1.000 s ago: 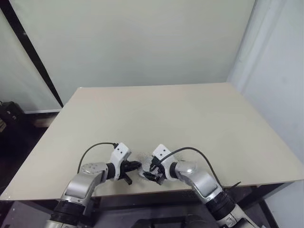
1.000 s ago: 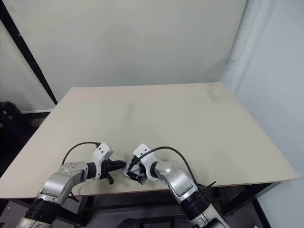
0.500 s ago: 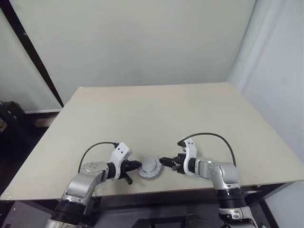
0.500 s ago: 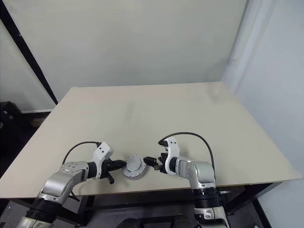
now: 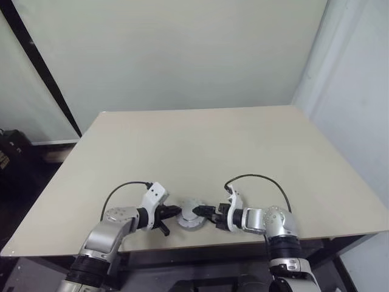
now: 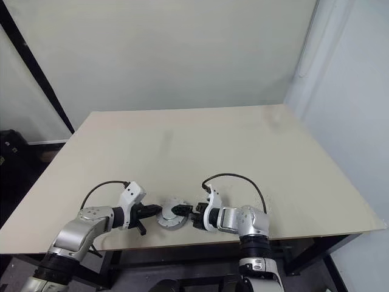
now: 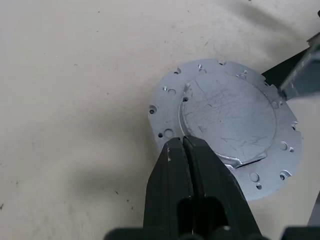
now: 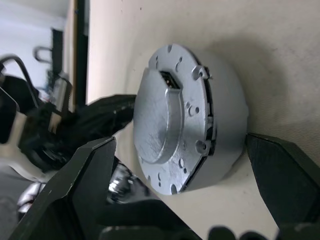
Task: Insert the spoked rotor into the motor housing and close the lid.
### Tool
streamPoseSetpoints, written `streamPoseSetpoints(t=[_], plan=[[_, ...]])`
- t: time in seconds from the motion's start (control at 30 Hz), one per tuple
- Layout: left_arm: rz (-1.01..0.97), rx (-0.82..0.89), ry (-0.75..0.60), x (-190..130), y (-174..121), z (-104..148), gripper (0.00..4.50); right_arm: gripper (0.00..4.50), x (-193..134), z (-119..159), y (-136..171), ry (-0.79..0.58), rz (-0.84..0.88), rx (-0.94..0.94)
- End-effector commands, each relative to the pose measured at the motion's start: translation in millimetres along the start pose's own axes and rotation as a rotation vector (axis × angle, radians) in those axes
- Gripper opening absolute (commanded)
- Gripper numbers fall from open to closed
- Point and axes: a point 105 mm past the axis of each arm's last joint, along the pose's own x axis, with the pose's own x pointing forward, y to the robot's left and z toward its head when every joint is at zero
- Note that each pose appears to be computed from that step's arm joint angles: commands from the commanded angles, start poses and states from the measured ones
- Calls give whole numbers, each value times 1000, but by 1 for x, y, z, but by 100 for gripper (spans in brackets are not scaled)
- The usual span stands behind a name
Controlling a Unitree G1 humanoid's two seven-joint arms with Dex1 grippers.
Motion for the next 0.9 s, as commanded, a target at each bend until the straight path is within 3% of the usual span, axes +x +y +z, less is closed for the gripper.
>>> streamPoseSetpoints(t=[0.03,0.13,0.2,0.5,0.8,0.9], plan=[[-32,1,16,4,-8,-3,0,448,16,2,25,-27,98,48],[-31,0,16,4,-8,-4,0,448,16,2,24,-35,94,68],[-31,-1,15,4,-9,-4,0,411,16,2,22,-38,90,75],[-35,-6,15,6,-9,-3,0,142,16,-1,21,-34,81,98],[2,-27,0,7,-4,-2,0,125,16,-8,18,-11,60,99],[20,-72,-3,4,2,0,59,125,16,-8,16,-12,53,98]])
